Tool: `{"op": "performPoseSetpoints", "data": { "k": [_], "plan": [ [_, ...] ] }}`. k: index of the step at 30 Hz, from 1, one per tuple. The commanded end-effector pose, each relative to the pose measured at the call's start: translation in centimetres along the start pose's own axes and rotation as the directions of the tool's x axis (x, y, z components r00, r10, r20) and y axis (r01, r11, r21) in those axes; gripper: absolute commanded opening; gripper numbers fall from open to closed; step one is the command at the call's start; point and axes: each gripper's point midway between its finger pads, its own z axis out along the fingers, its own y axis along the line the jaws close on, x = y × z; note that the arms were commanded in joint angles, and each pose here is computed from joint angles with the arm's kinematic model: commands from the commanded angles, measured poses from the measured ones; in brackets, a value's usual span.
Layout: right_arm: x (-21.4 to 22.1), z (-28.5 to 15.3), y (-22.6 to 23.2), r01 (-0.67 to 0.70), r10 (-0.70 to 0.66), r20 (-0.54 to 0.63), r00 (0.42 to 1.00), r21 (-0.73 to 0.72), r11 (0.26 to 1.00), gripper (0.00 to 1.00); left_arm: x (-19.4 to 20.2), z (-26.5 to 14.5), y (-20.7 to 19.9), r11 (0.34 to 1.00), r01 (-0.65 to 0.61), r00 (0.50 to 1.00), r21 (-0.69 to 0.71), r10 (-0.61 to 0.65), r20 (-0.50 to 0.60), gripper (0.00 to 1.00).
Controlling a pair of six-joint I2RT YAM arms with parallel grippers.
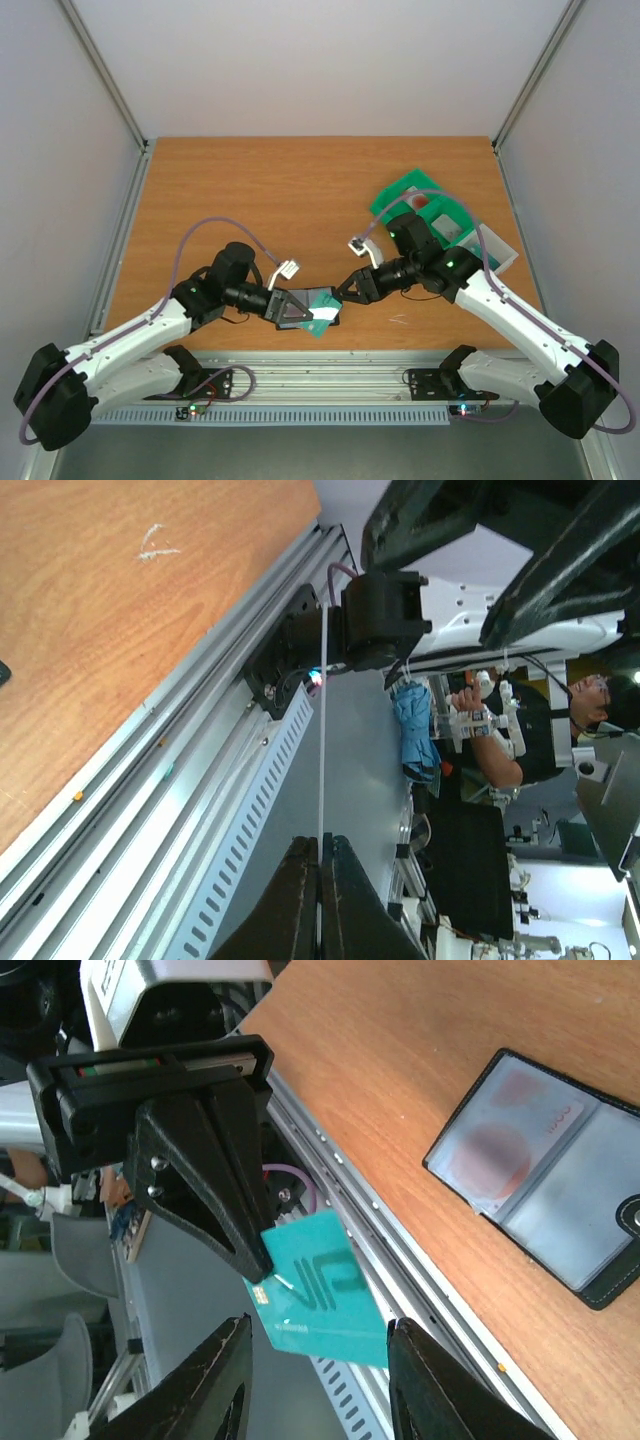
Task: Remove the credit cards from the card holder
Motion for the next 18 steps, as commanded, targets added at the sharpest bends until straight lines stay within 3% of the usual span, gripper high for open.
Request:
{"op": "performPoseSetpoints", "data": {
  "k": [1,18],
  "plan": [
    [0.1,0.1,0.7,0.008,-0.01,-0.046,0.999,-0.041,0.999,0.39,0.1,0.2,-1.5,0.997,-0.073,0.997,0.017,0.073,-0.005,0.0],
    [1.2,1.8,0.1,-0.054,0.038,-0.128,0.991,-0.119,0.991,0.42,0.7,0.0,-2.3,0.992,-0.124,0.992,0.016,0.124,-0.001,0.0]
  ]
}}
